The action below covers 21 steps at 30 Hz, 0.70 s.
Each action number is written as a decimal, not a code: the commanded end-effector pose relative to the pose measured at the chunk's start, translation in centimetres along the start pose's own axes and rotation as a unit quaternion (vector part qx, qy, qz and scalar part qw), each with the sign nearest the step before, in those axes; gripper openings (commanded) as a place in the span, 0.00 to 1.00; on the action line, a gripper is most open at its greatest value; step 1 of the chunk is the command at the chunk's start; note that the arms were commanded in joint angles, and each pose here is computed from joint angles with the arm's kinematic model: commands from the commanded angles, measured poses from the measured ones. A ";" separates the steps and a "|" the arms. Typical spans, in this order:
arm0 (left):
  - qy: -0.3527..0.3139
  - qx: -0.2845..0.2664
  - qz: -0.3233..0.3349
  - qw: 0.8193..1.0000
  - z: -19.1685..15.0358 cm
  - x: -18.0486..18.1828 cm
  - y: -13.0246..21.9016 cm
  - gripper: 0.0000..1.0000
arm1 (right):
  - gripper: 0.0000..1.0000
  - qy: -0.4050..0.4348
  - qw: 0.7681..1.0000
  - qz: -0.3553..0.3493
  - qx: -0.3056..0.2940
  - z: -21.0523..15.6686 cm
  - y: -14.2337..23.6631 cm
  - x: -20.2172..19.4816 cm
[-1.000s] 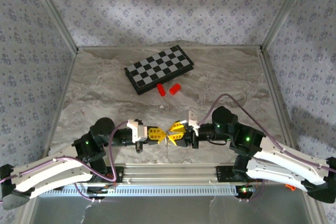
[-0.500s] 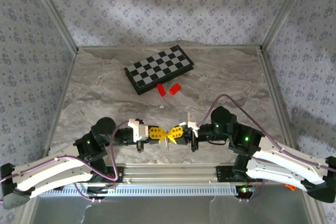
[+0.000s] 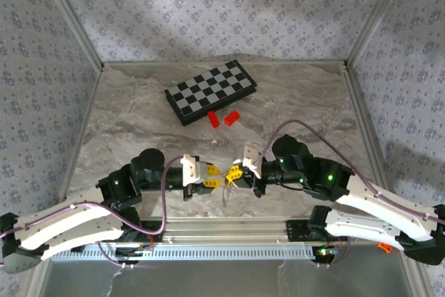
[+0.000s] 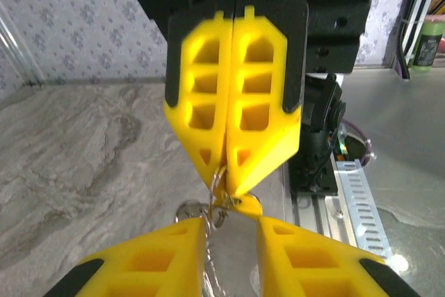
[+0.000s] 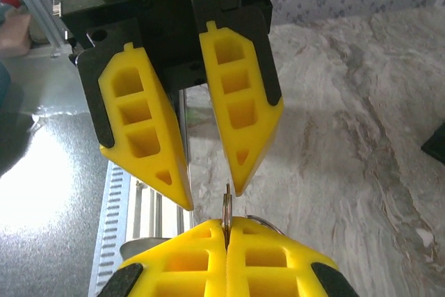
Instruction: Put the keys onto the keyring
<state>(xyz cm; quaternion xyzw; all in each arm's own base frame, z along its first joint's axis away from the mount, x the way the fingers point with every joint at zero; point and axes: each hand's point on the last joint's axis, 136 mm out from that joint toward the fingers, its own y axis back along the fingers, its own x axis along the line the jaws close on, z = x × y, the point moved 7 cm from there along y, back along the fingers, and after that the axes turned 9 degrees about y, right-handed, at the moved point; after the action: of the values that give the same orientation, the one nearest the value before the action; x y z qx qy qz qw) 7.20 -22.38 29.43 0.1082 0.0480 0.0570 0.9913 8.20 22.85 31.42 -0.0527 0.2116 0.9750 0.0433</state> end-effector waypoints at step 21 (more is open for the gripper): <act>-0.001 0.032 -0.003 0.999 -0.6 0.3 -1.3 0.18 | 0.00 0.006 0.998 0.030 0.055 -0.2 -1.3 0.2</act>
<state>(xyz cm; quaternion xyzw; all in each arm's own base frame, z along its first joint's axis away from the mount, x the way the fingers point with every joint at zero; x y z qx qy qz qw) 7.74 -23.17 27.68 0.1488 0.0557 0.0638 0.9852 8.26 23.75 29.26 -0.0371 0.2829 0.9581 0.0244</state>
